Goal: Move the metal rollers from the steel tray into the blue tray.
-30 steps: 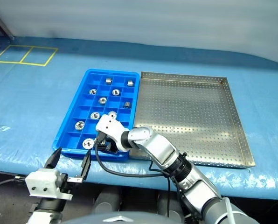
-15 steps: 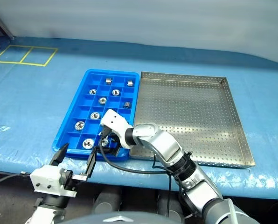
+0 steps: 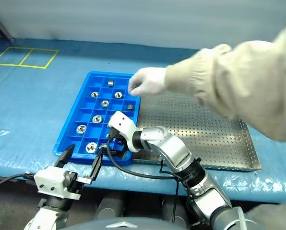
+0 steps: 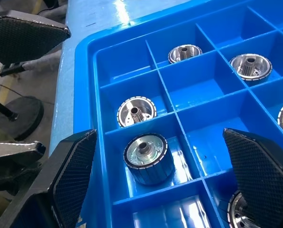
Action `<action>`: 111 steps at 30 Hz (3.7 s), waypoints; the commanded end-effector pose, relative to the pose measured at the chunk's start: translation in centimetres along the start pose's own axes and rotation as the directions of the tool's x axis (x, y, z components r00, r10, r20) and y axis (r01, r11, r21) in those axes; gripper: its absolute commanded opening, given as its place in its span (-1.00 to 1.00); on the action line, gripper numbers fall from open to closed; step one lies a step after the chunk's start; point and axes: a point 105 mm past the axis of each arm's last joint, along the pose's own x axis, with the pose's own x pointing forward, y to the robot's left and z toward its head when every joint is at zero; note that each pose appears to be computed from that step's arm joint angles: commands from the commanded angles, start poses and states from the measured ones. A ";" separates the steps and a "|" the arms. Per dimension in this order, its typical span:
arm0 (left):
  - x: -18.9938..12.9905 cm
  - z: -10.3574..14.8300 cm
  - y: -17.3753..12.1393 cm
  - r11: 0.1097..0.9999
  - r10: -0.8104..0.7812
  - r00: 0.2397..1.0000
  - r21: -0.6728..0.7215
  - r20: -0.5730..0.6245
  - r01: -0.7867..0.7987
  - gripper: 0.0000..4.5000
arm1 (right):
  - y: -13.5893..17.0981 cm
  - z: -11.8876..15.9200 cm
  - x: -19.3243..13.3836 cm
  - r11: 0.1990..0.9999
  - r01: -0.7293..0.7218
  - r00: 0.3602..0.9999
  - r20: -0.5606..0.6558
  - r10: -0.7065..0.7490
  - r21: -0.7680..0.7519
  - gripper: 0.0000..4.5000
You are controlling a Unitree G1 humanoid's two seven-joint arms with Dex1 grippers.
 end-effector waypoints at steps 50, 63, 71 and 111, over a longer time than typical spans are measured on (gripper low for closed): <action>0.2 0.6 -1.0 0.998 -0.051 0.998 -0.021 0.029 0.052 1.00 | 1.1 0.5 -0.1 0.999 -0.031 0.999 0.009 0.032 -0.024 1.00; 0.3 0.7 -1.2 0.998 -0.062 0.998 -0.027 0.032 0.063 1.00 | 1.2 0.6 -0.1 0.999 -0.038 0.999 0.018 0.039 -0.034 1.00; 0.2 0.6 -1.3 0.997 -0.069 0.997 -0.029 0.030 0.070 1.00 | 1.3 0.5 0.0 0.999 -0.039 0.999 0.007 0.039 -0.031 1.00; 0.3 0.6 -1.5 0.995 -0.093 0.995 -0.029 0.025 0.093 1.00 | 0.1 -0.1 -1.1 1.000 0.016 1.000 -0.013 -0.016 -0.021 1.00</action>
